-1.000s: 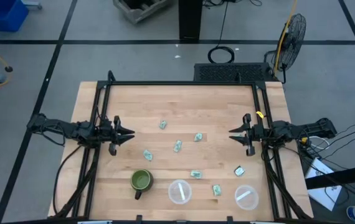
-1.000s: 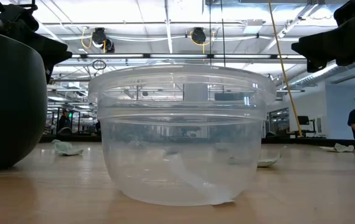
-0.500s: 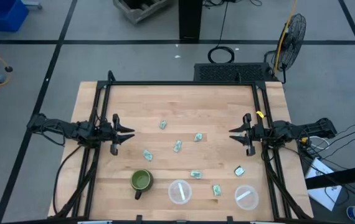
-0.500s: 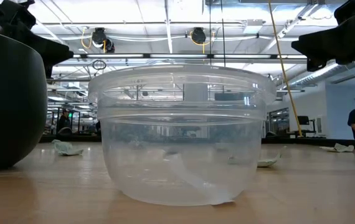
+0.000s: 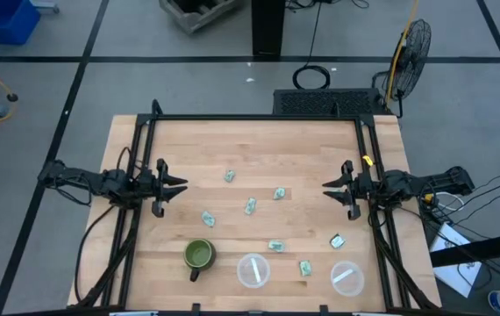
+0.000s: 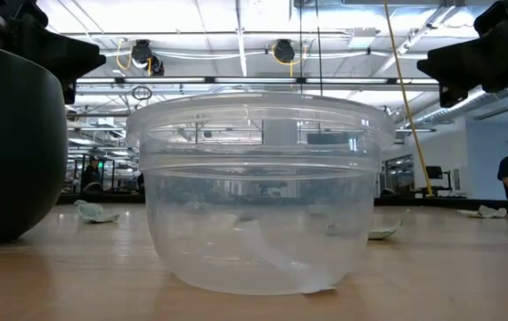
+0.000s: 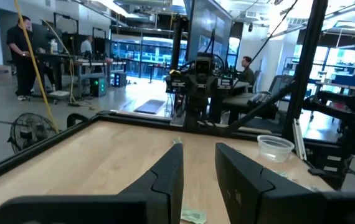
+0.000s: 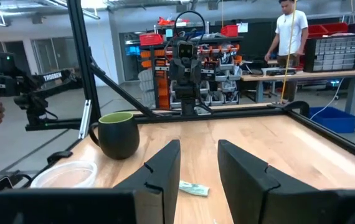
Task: Pick and place Stevia / Truvia into bins
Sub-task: Put the green stevia packet into the right transparent container
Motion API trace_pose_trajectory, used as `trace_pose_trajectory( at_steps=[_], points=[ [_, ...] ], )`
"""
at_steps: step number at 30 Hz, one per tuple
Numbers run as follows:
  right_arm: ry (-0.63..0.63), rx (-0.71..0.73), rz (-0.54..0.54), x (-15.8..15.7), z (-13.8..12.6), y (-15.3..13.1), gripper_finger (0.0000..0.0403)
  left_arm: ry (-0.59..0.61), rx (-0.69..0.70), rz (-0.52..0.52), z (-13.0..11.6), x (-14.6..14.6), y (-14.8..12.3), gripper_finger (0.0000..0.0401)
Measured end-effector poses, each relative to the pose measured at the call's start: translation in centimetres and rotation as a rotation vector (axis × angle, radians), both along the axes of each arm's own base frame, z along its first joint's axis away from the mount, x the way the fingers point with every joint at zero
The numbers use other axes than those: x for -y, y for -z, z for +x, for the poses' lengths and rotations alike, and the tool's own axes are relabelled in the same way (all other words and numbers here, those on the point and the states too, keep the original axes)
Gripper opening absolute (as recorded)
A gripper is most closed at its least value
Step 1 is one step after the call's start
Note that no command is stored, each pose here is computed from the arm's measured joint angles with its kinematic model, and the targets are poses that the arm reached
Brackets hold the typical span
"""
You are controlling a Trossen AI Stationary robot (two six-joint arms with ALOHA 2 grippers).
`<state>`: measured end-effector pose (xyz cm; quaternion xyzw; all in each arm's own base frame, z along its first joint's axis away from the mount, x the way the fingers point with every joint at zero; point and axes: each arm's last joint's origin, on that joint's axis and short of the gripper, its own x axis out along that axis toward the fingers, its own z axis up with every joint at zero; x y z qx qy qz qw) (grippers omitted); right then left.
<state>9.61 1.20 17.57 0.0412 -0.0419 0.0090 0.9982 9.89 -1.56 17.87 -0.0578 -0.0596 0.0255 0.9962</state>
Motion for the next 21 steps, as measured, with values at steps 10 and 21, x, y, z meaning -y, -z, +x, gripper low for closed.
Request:
trace_pose_trajectory(
  at_steps=[10,21],
  points=[
    [0.011,-0.001,-0.076,0.0,0.0,-0.1,0.0104,-0.137,0.028,-0.081,-0.1,-0.4,-0.2,0.0097],
    [0.391,-0.389,-0.178,1.1,0.3,-4.1,0.0156,-0.255,0.062,-0.134,-0.2,-1.2,-1.0,0.0097]
  ],
)
